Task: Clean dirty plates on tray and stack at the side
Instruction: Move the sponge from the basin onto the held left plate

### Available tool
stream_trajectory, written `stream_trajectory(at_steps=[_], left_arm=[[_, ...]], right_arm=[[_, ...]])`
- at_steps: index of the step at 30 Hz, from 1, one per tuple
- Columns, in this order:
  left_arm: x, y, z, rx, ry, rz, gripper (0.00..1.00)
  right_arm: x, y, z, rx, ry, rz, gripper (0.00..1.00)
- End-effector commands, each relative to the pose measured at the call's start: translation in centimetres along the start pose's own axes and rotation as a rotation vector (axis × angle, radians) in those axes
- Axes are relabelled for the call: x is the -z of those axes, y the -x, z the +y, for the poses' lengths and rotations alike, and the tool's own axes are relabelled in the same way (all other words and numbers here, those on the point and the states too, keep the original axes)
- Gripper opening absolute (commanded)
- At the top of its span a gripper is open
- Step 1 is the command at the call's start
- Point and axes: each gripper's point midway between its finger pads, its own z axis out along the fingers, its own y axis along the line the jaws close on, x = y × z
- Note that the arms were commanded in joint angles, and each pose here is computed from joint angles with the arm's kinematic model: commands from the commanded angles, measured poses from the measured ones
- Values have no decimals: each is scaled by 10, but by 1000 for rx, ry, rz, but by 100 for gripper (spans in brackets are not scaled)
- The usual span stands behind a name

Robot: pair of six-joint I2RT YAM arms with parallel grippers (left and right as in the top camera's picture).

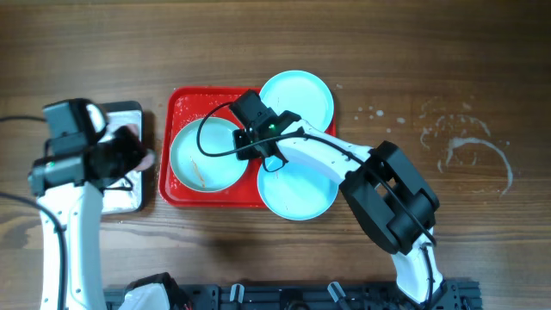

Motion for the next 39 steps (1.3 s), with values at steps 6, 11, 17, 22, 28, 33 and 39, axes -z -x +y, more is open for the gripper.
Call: stream_trajectory(at_steps=[6, 11, 17, 22, 28, 33, 39], left_arm=[[-52, -44, -48, -170, -16, 215, 4], [-77, -61, -65, -209, -13, 273, 4], [-101, -66, -52, -196, 79, 297, 4], [-127, -78, -47, -192, 116, 352, 4], [-153, -92, -34, -200, 216, 386, 4], [-160, -84, -9, -234, 355, 344, 4], [-152, -60, 17, -286, 534, 229, 4]], right_arm=[[-3, -2, -1, 26, -6, 10, 4], [-3, -1, -1, 26, -5, 9, 4], [-3, 2, -1, 22, -2, 1, 4], [-3, 5, -4, 15, -1, -9, 4], [-3, 9, -1, 18, 9, -26, 4], [-3, 10, -1, 18, 11, -27, 4], [-3, 8, 1, 17, 22, -19, 4]])
